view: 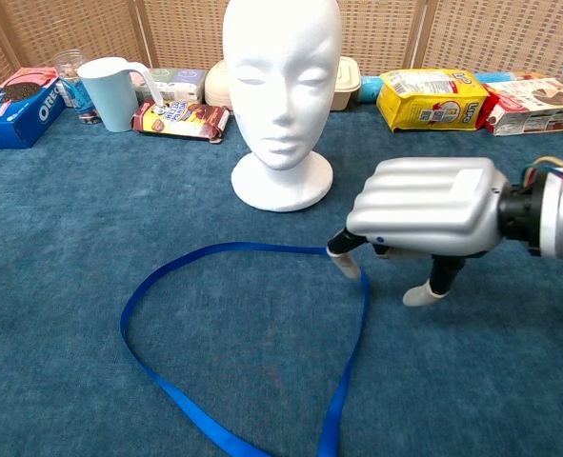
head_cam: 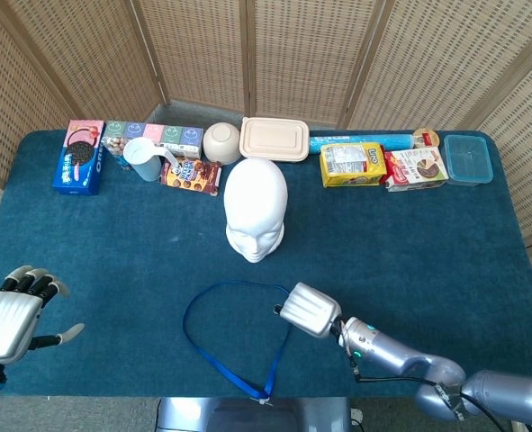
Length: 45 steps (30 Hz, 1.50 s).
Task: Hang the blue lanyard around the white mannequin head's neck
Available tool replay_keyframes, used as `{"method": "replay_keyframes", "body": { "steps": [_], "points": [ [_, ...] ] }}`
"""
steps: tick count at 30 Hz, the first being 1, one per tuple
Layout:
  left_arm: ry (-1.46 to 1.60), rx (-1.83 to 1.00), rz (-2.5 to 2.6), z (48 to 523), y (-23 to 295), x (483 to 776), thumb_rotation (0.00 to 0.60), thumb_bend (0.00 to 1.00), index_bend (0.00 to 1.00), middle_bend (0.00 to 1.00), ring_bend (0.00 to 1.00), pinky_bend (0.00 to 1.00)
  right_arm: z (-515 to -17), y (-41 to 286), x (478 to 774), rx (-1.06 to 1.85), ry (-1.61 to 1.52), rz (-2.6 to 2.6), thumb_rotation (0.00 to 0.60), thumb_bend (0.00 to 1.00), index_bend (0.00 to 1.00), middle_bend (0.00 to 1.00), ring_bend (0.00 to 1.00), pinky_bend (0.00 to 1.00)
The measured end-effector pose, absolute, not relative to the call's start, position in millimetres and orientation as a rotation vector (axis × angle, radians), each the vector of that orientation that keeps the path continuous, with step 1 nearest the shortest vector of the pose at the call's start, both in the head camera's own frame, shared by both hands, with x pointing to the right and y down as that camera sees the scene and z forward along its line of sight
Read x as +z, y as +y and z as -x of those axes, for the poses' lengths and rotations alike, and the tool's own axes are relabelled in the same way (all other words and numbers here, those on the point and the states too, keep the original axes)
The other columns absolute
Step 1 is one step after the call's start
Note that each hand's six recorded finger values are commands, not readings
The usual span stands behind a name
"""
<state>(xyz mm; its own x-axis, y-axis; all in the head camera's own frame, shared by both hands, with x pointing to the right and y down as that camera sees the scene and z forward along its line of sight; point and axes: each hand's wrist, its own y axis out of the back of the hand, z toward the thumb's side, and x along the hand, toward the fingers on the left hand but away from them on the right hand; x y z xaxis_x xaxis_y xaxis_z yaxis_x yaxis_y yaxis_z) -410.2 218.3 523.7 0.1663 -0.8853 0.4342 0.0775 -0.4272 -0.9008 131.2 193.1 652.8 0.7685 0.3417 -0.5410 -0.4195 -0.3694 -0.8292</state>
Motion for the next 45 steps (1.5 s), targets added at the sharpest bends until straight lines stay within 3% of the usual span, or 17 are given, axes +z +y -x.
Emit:
{"method": "replay_keyframes", "body": {
  "steps": [18,45],
  "points": [
    [0.797,-1.425,1.588,419.3,223.4,530.8,0.356,0.07,0.43,0.39,0.26,0.19,-108.8,204.4,674.4,0.791,0.142,1.767,0.6,0.22,0.46,0.93,1.0,1.0],
    [0.79,-1.414,1.592,417.4,223.2,531.5,0.357,0.07,0.43,0.39,0.26,0.19,-112.8,210.4,686.9,0.8,0.189,1.721,0.6,0.23,0.5,0.93,1.0,1.0]
  ]
}}
